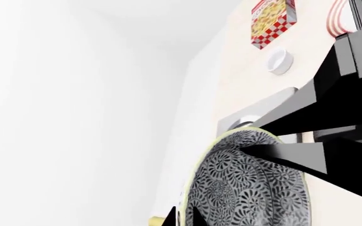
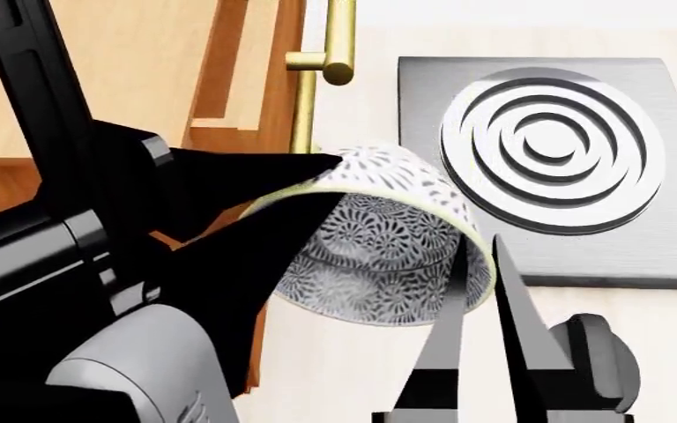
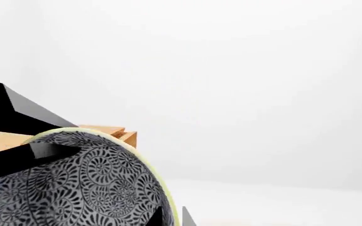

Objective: Pick the akita bowl on the wooden cabinet and place it on the plate.

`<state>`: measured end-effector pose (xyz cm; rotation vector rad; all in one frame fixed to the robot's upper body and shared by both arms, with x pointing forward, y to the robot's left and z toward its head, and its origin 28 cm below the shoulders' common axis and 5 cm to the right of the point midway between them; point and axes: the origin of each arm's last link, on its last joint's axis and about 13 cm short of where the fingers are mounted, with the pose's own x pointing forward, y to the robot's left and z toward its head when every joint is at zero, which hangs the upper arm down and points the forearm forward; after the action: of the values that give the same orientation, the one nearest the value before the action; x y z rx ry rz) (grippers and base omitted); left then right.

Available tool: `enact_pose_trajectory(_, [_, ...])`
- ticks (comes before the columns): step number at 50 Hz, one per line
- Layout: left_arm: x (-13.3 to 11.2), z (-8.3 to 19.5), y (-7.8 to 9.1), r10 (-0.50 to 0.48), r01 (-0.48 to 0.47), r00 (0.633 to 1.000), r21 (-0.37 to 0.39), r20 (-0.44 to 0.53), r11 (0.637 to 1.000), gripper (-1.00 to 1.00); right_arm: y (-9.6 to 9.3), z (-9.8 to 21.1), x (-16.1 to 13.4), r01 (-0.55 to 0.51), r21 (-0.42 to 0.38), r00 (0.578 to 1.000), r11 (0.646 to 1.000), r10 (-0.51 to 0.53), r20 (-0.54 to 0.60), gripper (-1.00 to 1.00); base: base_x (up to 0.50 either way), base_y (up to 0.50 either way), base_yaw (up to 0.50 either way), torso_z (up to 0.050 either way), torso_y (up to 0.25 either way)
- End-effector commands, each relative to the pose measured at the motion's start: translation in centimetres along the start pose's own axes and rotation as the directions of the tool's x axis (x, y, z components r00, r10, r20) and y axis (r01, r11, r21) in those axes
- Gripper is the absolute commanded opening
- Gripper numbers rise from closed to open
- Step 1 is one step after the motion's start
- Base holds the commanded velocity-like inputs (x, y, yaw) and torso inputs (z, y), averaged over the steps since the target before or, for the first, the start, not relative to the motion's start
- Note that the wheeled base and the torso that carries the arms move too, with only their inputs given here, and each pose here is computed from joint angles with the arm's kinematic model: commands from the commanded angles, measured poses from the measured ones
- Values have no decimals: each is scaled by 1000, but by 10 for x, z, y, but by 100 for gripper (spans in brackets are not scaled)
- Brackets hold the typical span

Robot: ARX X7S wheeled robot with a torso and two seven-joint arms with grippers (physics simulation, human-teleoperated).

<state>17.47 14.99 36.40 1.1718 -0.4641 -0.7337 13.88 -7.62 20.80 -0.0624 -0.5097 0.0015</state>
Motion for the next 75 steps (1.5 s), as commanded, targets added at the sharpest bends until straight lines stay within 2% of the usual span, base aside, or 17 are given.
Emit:
enact_pose_trajectory(1, [-1,-2,3,69,-69,998,-4,-11,998,-100,-6,-4,7,136,-92,991,986,-137,0,-100,0,0,0,0,0])
enact_pose_trajectory(4, [-1,-3,3,67,-68,998,-7,-21,998,-100,-7,-3,7,152,-80,988,985,-152,-3,-100,0,0,0,0,0])
enact_pose_trajectory(5, [-1,-3,2,64,-64,998,-6,-21,998,100,-7,-3,7,149,-84,989,985,-150,-6,-100,0,0,0,0,0])
enact_pose_trajectory(25, [1,-6,1,69,-70,997,-16,-43,997,100,-12,-3,6,202,-65,979,977,-203,-11,-100,0,0,0,0,1])
enact_pose_trajectory(29, [-1,-5,-1,99,-100,994,-9,-51,995,100,-14,-2,6,218,-59,976,974,-219,-14,-100,0,0,0,0,0])
enact_pose_trajectory(32, [-1,-7,3,156,-159,986,-43,-67,986,100,-16,-2,6,230,-54,973,972,-232,-17,-100,0,0,0,0,0])
enact_pose_trajectory(39, [-3,-8,3,203,-209,975,-68,-96,975,100,-19,-2,6,254,-56,967,966,-255,-25,-100,0,0,0,0,0])
enact_pose_trajectory(47, [-13,1,4,238,-246,967,-75,-93,966,100,-25,-4,6,289,-71,956,955,-292,-26,-100,0,0,0,1,0])
enact_pose_trajectory(51, [-21,7,3,258,-264,961,-47,-95,963,100,-28,-4,6,302,-75,952,950,-304,-25,-100,0,0,0,0,3])
enact_pose_trajectory(62, [-37,10,1,285,-292,950,-38,-127,956,100,-31,-2,7,321,-82,946,943,-324,-17,-100,0,0,0,0,0])
enact_pose_trajectory(71, [-40,9,0,296,-304,945,-41,-141,952,100,-33,-1,7,331,-86,943,940,-334,-15,-100,0,0,0,0,0])
enact_pose_trajectory(75, [-40,9,-1,292,-300,947,-45,-138,953,100,-41,0,7,367,-101,929,925,-370,-12,-100,0,0,0,0,0])
